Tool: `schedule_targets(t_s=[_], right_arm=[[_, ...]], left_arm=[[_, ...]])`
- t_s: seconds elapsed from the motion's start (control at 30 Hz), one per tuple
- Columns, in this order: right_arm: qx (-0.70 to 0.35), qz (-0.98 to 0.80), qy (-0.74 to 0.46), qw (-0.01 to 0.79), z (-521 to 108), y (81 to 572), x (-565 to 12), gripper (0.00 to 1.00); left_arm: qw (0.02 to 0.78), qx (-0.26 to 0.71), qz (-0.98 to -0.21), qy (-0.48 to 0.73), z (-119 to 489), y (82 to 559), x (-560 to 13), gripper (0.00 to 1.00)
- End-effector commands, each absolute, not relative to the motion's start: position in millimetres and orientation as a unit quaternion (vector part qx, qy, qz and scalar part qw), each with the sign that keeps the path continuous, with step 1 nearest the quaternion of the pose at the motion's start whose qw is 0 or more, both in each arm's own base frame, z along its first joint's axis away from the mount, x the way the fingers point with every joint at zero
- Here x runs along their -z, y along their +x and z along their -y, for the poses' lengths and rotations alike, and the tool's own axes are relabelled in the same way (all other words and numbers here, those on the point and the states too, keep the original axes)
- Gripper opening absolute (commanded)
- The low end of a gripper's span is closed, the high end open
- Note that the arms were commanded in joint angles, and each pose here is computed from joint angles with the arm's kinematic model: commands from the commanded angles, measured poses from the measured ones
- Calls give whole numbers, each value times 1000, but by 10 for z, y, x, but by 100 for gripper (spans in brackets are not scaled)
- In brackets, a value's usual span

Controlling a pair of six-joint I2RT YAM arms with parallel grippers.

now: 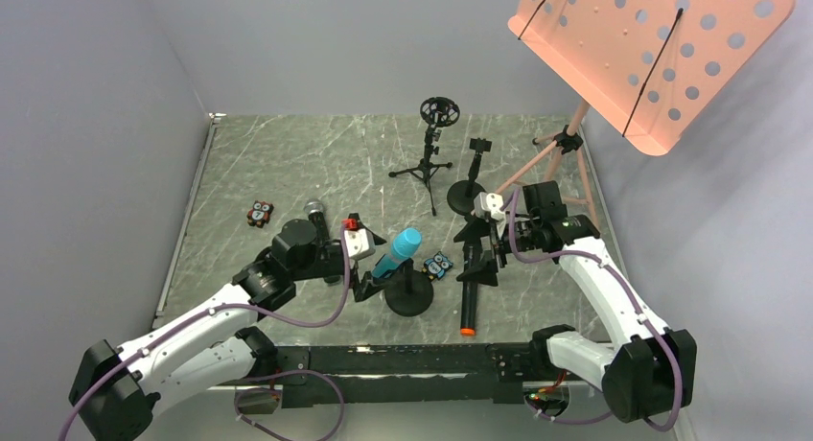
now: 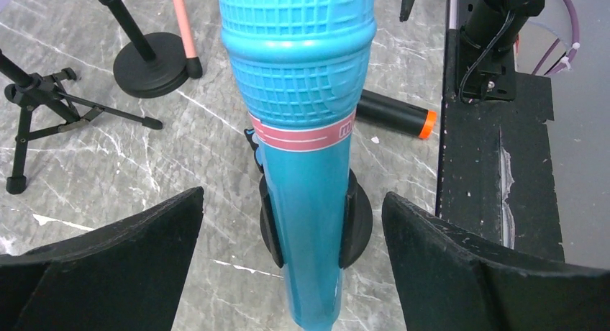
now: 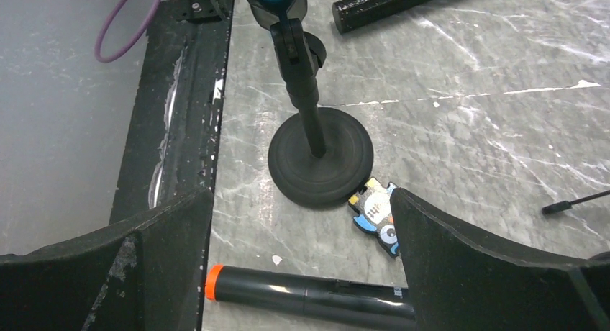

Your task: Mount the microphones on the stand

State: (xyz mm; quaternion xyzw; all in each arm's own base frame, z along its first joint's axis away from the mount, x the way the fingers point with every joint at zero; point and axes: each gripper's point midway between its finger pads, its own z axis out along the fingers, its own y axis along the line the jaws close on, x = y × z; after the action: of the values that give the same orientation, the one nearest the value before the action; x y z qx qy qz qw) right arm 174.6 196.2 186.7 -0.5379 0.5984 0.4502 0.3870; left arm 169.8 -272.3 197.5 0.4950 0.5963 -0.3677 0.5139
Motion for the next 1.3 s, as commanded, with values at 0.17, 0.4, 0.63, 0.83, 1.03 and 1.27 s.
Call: schedule_targets(t_s=[0.17, 0.4, 0.63, 0.83, 1.03, 1.27], right_arm=[[-445, -559, -553, 429, -1943, 1773, -2052, 100], [-444, -561, -549, 432, -1915, 1789, -2056, 100], [-456, -564, -542, 425, -1912, 1800, -2044, 100], [-460, -563, -543, 421, -1913, 1797, -2043, 100], [-456, -564, -543, 423, -1906, 1796, -2040, 100], [-451, -565, -542, 428, -1887, 1803, -2051, 100]], left_arm=[[530, 388, -583, 478, 2814, 1729, -2074, 93], [526, 385, -592, 474, 2816, 1756, -2035, 92], [528, 377, -602, 466, 2788, 1782, -2014, 91], [535, 384, -595, 461, 2802, 1772, -2058, 85], [525, 388, -596, 468, 2838, 1770, -2026, 76], [532, 401, -583, 465, 2876, 1756, -2122, 72]])
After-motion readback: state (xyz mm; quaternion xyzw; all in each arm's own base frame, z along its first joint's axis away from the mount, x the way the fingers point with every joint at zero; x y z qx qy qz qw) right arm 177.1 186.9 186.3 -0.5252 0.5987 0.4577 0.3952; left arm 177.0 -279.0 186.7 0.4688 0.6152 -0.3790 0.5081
